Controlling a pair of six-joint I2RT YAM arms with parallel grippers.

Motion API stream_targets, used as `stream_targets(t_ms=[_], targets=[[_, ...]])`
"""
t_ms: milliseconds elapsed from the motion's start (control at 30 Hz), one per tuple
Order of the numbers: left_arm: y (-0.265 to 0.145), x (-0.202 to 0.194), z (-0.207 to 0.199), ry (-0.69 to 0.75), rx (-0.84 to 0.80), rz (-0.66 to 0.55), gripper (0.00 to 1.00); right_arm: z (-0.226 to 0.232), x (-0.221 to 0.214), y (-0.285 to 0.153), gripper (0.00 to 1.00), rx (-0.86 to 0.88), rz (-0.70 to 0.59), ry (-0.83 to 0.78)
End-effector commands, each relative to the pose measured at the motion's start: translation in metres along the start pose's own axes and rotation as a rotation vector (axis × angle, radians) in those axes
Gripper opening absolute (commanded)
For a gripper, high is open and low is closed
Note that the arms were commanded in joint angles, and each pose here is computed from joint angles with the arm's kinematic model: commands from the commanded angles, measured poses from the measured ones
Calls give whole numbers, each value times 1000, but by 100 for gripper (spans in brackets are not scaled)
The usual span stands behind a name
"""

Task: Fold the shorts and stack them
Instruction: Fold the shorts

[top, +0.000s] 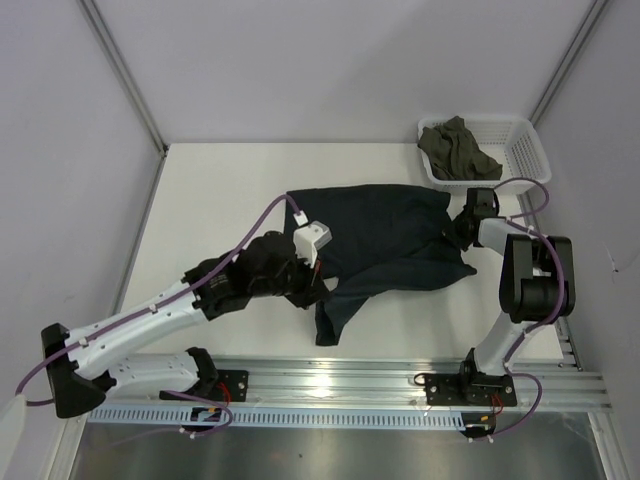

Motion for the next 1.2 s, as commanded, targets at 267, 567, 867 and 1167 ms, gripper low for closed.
stream_targets(t_ms=[267, 567, 867, 1167], targets=[[13, 40, 24, 9, 37, -65, 0, 22, 18, 1, 11, -20, 65, -75], [26, 36, 25, 12, -3, -53, 0, 38, 36, -31, 64, 40, 25, -103], [22, 34, 22, 16, -33, -60, 0, -3, 23, -103, 68, 4, -66, -28], [16, 31, 23, 21, -19, -56, 0, -63, -3, -117, 63, -68, -56, 199]])
Point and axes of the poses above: each gripper's point midway between its finger pads, its own y axis out along the fingers, its own z axis along the line the jaws close on, x = y × z, the point moved 9 cm from there along -y, back along the fingers, and after that the axes turned 3 degrees about y, right-handed, at the moved point
